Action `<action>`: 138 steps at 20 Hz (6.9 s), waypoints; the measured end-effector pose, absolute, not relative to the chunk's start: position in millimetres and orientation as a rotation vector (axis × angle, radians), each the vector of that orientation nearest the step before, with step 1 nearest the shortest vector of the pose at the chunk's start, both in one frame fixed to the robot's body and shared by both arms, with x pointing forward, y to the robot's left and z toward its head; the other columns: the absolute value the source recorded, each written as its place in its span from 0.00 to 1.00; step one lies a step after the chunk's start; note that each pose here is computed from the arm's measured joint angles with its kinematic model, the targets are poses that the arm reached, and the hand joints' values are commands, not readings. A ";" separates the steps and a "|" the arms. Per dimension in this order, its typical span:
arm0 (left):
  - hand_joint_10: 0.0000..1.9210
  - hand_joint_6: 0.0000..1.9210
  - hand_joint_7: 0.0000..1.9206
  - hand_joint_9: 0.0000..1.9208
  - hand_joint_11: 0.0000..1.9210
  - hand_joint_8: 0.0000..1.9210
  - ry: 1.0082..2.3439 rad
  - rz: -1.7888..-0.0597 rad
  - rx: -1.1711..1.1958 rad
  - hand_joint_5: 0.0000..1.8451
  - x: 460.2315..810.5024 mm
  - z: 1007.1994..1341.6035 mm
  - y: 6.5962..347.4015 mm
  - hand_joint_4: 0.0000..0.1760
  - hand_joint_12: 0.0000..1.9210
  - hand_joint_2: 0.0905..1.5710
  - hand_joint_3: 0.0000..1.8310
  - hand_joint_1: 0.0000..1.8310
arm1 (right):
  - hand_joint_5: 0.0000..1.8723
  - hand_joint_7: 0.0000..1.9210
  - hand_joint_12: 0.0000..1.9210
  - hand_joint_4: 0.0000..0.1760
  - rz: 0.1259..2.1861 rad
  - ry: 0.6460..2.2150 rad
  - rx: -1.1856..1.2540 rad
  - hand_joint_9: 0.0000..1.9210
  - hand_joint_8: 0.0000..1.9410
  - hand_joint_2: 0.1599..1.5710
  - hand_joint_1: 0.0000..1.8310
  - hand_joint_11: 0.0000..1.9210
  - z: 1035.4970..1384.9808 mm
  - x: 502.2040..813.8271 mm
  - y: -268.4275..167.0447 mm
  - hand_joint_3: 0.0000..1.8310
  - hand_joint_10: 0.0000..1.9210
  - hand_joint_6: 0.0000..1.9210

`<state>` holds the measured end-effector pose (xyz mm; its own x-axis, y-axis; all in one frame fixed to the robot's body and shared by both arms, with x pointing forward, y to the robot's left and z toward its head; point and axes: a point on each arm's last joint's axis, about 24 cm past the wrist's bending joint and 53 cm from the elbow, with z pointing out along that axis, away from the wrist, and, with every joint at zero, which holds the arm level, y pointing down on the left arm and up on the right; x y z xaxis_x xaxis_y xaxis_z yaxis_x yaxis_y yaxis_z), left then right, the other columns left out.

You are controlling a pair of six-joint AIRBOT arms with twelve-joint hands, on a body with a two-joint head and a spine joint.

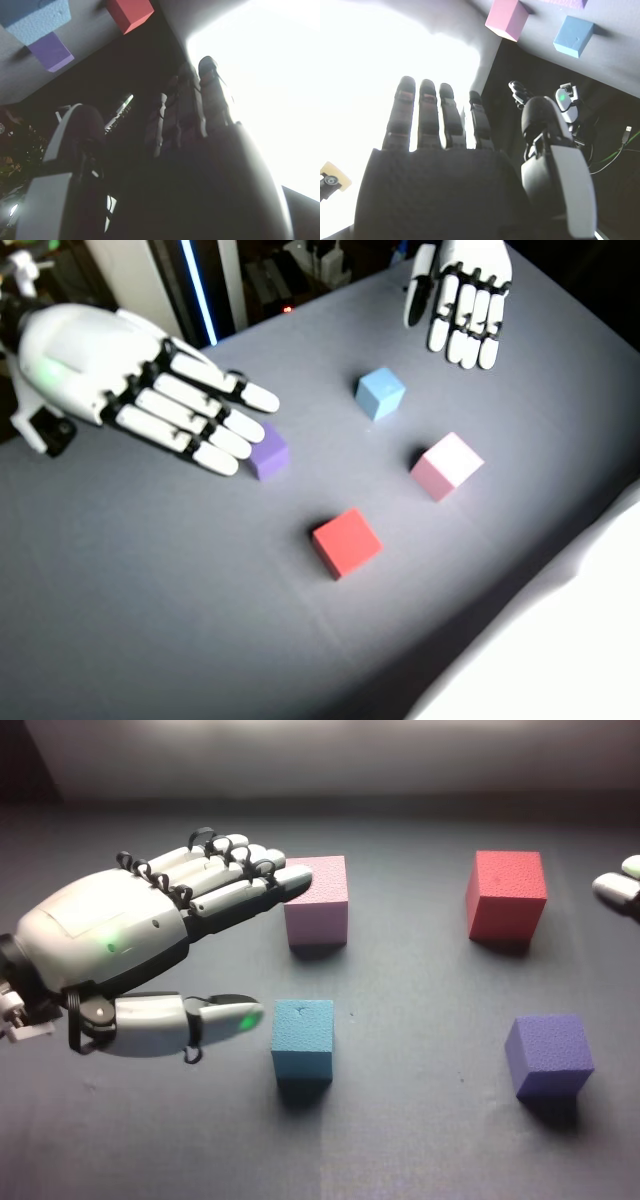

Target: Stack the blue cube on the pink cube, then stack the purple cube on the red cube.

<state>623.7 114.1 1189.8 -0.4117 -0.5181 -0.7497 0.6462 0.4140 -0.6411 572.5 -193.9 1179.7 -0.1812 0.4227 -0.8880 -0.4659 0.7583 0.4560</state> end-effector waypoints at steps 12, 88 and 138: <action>0.00 0.00 0.01 0.01 0.00 0.00 1.609 -1.340 -0.018 0.00 621.6 1145.6 102.1 0.42 0.00 0.66 0.00 0.20 | 0.00 0.00 0.00 0.00 0.793 1.532 0.079 0.00 0.00 0.82 0.26 0.00 1172.3 577.0 -199.3 0.00 0.00 0.00; 0.00 0.00 0.00 0.00 0.00 0.00 1.312 -1.249 -0.073 0.00 687.0 1241.8 137.5 1.00 0.00 0.67 0.01 0.34 | 0.00 0.00 0.01 0.00 0.897 1.647 0.129 0.00 0.00 0.71 0.36 0.01 1140.4 578.9 -191.5 0.00 0.00 0.00; 0.00 0.00 0.00 0.00 0.00 0.00 1.334 -1.282 -0.128 0.00 646.8 1209.0 166.4 0.22 0.00 0.78 0.00 0.39 | 0.00 0.00 0.88 0.42 0.819 1.608 0.208 0.00 0.02 0.82 0.36 0.00 1182.6 747.4 -162.1 0.00 0.34 0.00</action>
